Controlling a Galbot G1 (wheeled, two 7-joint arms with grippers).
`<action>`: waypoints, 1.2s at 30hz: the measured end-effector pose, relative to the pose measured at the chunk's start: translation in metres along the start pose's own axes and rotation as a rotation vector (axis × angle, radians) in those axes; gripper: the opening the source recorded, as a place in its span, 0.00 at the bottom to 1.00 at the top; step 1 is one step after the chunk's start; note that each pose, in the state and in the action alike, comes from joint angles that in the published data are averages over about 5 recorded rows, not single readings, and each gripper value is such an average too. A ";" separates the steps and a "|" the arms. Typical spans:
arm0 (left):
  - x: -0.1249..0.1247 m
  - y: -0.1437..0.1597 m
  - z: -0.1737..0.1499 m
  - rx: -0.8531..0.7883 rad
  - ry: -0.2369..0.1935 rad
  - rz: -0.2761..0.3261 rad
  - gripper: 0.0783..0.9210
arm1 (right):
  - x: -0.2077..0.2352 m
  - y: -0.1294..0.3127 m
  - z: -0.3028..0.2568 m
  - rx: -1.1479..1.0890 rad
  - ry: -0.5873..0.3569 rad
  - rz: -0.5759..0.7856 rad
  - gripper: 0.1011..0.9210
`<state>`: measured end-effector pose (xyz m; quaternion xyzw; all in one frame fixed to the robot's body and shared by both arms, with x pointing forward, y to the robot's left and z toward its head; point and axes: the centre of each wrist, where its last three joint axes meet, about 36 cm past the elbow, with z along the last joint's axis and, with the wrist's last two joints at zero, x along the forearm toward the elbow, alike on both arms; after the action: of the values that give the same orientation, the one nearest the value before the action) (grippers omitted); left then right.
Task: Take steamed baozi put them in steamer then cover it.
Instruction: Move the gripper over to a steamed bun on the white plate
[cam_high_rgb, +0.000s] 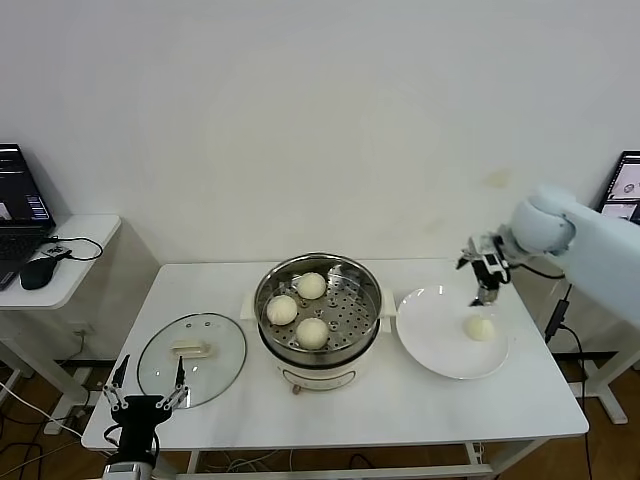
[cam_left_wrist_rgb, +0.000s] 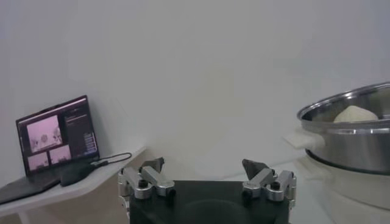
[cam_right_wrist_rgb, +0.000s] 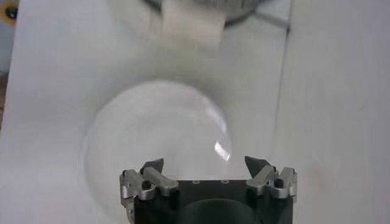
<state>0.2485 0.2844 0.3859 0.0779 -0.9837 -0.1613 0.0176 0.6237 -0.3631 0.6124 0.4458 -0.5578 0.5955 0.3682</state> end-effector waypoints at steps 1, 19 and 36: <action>0.000 0.000 0.000 -0.001 0.001 0.000 0.88 | -0.006 0.004 0.005 -0.009 0.008 -0.006 0.88; 0.004 0.001 0.004 -0.009 0.021 -0.006 0.88 | -0.103 0.028 0.051 -0.094 0.110 -0.050 0.88; 0.003 0.000 0.009 -0.007 0.027 -0.010 0.88 | -0.152 0.026 0.054 -0.146 0.133 -0.040 0.87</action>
<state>0.2451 0.2869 0.3775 0.0849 -0.9824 -0.1637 0.0305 0.6561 -0.4103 0.4589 0.3883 -0.5650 0.5739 0.4479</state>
